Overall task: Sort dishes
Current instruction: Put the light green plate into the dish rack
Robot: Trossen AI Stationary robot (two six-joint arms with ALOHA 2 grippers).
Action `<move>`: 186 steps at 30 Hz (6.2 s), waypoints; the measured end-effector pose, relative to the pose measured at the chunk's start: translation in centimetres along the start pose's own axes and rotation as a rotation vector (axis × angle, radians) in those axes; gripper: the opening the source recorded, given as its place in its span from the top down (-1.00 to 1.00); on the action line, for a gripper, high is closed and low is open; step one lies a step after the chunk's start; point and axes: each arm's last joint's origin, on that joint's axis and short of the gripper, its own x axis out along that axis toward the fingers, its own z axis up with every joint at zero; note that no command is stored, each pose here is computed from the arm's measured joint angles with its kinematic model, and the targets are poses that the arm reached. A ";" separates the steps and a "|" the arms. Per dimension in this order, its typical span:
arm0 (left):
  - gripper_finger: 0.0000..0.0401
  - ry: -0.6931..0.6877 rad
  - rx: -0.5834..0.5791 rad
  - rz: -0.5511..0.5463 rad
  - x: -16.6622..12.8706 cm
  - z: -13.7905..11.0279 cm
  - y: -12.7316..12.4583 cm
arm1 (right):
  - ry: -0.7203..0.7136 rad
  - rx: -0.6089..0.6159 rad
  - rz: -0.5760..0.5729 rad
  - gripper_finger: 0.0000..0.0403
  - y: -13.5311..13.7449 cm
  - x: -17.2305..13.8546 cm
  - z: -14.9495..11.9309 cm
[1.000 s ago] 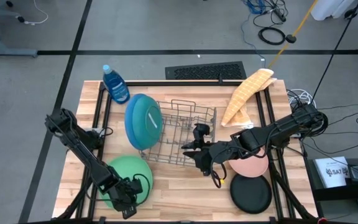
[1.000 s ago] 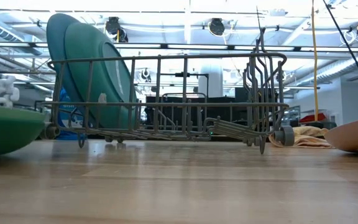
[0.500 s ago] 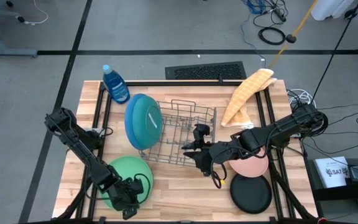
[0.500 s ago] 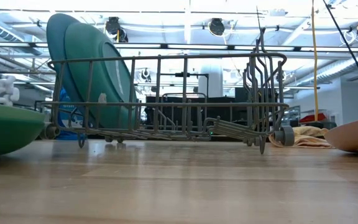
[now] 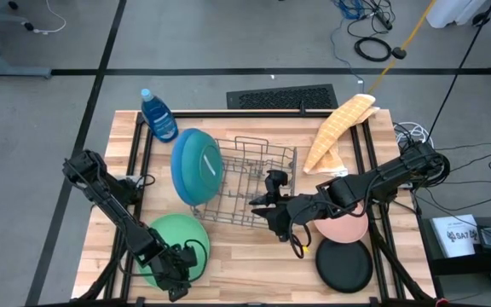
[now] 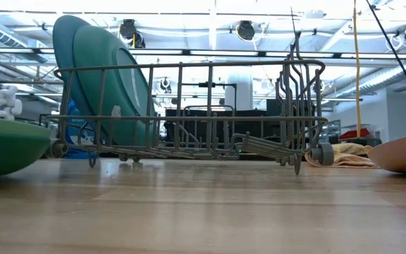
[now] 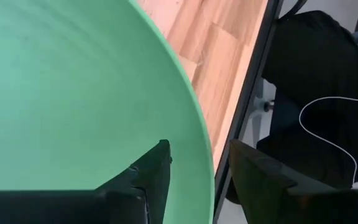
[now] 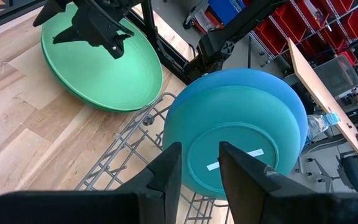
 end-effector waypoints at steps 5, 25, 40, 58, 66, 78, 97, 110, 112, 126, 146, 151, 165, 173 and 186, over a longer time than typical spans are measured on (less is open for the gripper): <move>0.19 0.015 -0.001 0.049 0.0 -0.1 0.5 | 0.000 -0.001 0.000 0.50 0.0 0.0 0.0; 0.20 0.039 -0.027 0.088 1.0 -0.3 0.9 | -0.006 0.006 -0.004 0.50 0.0 0.0 0.1; 0.99 0.066 -0.031 0.046 1.0 -0.3 0.5 | -0.005 0.006 -0.004 0.50 0.0 0.0 0.0; 0.99 0.082 0.091 0.046 -1.7 0.7 -3.8 | -0.010 0.006 -0.007 0.50 -0.1 0.0 0.1; 0.62 0.116 0.100 0.011 -1.4 0.0 -4.2 | -0.011 0.003 0.001 0.50 0.2 -0.1 0.2; 0.25 0.145 0.069 0.097 -1.4 -0.4 -3.4 | -0.015 0.003 0.009 0.50 0.3 -0.2 0.3; 0.25 0.167 0.018 0.206 1.4 -0.7 -2.3 | -0.008 -0.001 0.013 0.50 0.4 -0.2 0.2; 0.63 0.161 -0.014 0.206 1.6 -0.4 -2.2 | -0.008 -0.001 0.013 0.50 0.4 -0.2 0.2; 0.81 0.159 -0.013 0.203 1.5 -0.4 -2.3 | -0.009 -0.001 0.013 0.50 0.4 -0.2 0.2; 1.00 0.162 -0.015 0.167 0.0 0.2 -4.3 | -0.009 0.000 0.012 0.50 0.4 -0.2 0.2; 1.00 -0.003 0.109 0.177 -3.0 1.8 -7.9 | -0.073 0.017 0.175 0.50 1.6 1.0 0.3; 1.00 -0.009 0.112 0.175 -3.0 1.9 -7.9 | -0.042 -0.025 0.288 0.44 4.4 4.3 -0.4; 1.00 -0.023 0.115 0.170 -3.0 2.0 -8.0 | -0.221 -0.329 0.265 0.23 12.3 12.4 -1.0; 1.00 -0.041 0.137 0.153 -3.0 2.9 -8.0 | -0.289 -0.318 0.242 0.27 12.4 14.2 -1.2; 1.00 -0.069 0.153 0.126 -2.9 4.0 -8.0 | -0.262 -0.304 0.283 0.28 14.3 17.2 -3.0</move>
